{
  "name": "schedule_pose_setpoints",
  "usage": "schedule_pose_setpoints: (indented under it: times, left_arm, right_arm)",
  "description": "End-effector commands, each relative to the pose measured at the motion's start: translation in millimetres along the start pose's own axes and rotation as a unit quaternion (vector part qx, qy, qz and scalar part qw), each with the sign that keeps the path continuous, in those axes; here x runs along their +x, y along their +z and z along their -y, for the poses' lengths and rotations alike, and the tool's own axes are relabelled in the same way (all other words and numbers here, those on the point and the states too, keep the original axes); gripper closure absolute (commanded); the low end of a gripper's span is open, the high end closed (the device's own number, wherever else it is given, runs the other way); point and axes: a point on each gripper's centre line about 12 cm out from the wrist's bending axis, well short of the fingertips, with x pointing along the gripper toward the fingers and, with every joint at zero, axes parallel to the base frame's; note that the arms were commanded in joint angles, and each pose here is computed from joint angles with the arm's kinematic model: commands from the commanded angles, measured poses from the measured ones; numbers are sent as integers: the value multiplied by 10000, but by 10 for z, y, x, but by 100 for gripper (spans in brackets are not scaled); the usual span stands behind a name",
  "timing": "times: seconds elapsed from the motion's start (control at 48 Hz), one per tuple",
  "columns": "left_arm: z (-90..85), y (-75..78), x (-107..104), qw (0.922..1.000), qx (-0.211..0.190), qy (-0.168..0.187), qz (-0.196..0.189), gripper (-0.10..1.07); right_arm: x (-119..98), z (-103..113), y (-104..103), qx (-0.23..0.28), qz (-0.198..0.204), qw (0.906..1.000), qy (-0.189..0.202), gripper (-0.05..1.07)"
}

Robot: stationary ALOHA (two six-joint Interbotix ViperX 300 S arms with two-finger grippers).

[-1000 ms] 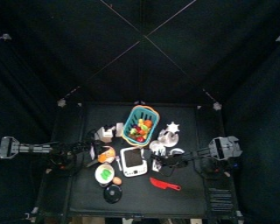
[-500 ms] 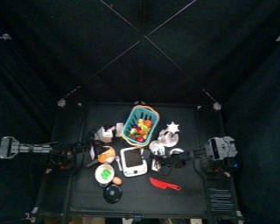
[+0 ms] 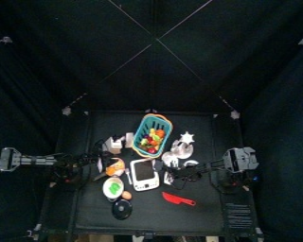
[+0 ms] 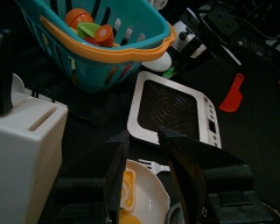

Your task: Grab final corn shuck on table

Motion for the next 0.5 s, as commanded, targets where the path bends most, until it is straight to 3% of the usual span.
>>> schedule_pose_setpoints:
  times: [0.0, 0.479]
  left_arm:
    - [18, 50, 10, 10000, 2, -20, 73, 23]
    - [24, 48, 10, 10000, 8, -34, 69, 23]
  right_arm:
    - [-259, -65, 194, 66, 434, 9988, 201, 56]
    - [-371, -123, 268, 39, 614, 9976, 311, 56]
